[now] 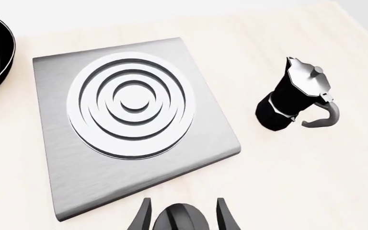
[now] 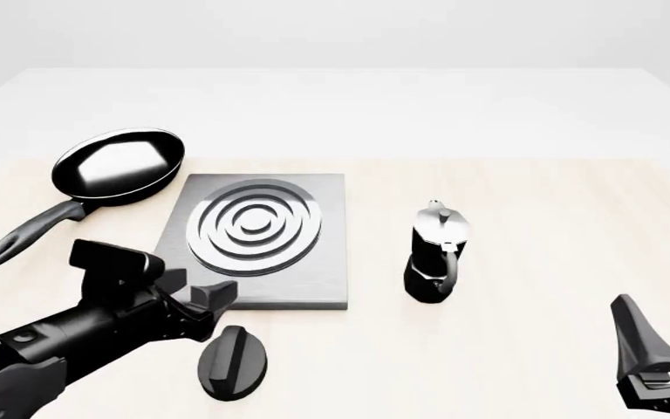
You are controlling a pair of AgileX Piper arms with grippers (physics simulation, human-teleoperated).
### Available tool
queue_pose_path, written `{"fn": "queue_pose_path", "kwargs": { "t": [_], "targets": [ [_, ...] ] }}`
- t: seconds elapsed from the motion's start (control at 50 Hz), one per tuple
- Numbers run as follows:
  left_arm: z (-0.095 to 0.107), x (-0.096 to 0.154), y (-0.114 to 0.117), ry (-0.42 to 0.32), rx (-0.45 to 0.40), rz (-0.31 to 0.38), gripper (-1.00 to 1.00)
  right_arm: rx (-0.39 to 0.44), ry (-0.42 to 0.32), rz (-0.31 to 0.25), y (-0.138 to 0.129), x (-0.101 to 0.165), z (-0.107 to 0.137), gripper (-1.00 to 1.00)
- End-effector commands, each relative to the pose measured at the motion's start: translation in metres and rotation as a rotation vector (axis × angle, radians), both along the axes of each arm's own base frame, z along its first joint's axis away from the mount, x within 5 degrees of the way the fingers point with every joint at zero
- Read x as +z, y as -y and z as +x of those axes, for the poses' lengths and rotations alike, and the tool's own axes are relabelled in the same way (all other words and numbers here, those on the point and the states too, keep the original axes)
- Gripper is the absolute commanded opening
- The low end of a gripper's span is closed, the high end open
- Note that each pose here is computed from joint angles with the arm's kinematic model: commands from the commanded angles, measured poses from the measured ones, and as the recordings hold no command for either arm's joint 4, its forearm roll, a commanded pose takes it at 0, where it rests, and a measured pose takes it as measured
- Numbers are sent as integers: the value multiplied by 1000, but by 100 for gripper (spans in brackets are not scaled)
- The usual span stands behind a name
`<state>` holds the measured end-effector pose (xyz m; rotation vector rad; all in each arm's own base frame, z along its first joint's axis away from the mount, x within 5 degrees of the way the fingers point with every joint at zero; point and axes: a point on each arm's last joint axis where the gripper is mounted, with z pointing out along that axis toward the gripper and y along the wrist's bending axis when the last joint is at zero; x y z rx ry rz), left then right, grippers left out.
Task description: Turn on the stove.
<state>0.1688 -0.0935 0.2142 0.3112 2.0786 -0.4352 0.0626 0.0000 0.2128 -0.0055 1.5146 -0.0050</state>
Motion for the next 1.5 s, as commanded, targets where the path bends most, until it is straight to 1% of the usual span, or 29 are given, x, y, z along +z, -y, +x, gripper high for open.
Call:
{"fn": "queue_pose_path", "kwargs": {
  "t": [0.02,0.32,0.36,0.52,0.62,0.94,1.5],
  "targets": [
    [2,-14,2,-36,4,-1,100,-1,3,2,0,0,-1,100],
    [3,-29,6,-85,17,-18,100,-2,3,2,0,0,-2,100],
    [4,-34,8,-106,19,-26,100,-2,3,2,0,0,-2,100],
    [3,-40,6,-112,26,-24,100,-3,4,2,0,0,-2,100],
    [2,-46,6,-128,33,-31,100,-2,4,-1,0,0,-2,100],
    [6,-56,4,-146,57,-27,100,-5,4,2,0,0,-2,100],
    [7,-79,12,-219,65,-47,100,-7,3,3,0,-1,-2,100]
  ]
}}
